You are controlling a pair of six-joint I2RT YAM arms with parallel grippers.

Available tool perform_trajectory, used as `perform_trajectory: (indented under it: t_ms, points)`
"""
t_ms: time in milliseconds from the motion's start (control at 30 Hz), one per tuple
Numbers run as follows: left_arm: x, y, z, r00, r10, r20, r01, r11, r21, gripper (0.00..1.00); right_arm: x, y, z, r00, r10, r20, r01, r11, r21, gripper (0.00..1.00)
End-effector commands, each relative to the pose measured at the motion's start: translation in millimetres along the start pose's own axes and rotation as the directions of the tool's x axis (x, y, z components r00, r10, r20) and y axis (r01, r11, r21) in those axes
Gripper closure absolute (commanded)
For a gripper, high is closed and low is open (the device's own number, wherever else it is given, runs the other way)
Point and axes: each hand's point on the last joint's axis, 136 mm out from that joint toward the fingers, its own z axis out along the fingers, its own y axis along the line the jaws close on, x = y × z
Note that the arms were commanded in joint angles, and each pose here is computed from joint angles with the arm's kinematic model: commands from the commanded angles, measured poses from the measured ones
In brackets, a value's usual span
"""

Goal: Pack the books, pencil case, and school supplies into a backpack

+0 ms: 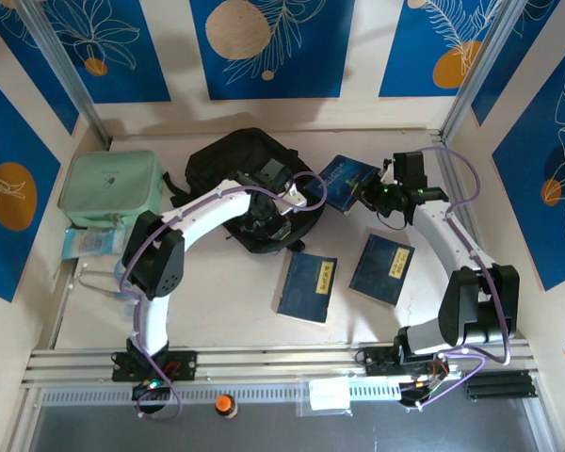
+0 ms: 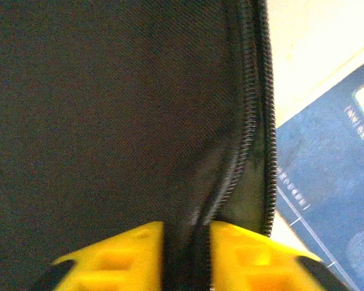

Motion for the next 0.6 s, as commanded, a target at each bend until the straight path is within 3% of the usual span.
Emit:
perform_trajectory:
  t_ms: [0, 133, 333, 467, 567]
  points:
    - [-5, -1, -13, 1.000, 0.023, 0.008, -0.023, 1.000, -0.012, 0.82, -12, 20, -22, 0.998, -0.019, 0.062, 0.024, 0.997, -0.078, 1.00]
    - [-19, -1, -31, 0.996, 0.024, 0.088, -0.022, 1.000, -0.023, 0.89, -18, 40, -43, 0.994, -0.044, 0.099, 0.059, 0.987, -0.149, 1.00]
    - [-37, 14, -68, 0.970, -0.028, 0.243, 0.041, 0.998, -0.049, 0.94, -29, 45, -75, 0.977, -0.053, 0.205, 0.084, 0.986, -0.146, 1.00]
    - [-46, 35, -97, 0.911, -0.132, 0.391, 0.157, 0.987, -0.033, 0.94, -28, 30, -88, 0.965, -0.026, 0.262, 0.056, 0.993, -0.107, 1.00]
    - [-49, 55, -118, 0.838, -0.213, 0.503, 0.253, 0.967, -0.013, 0.94, -21, 22, -91, 0.962, -0.007, 0.273, 0.036, 0.994, -0.099, 1.00]
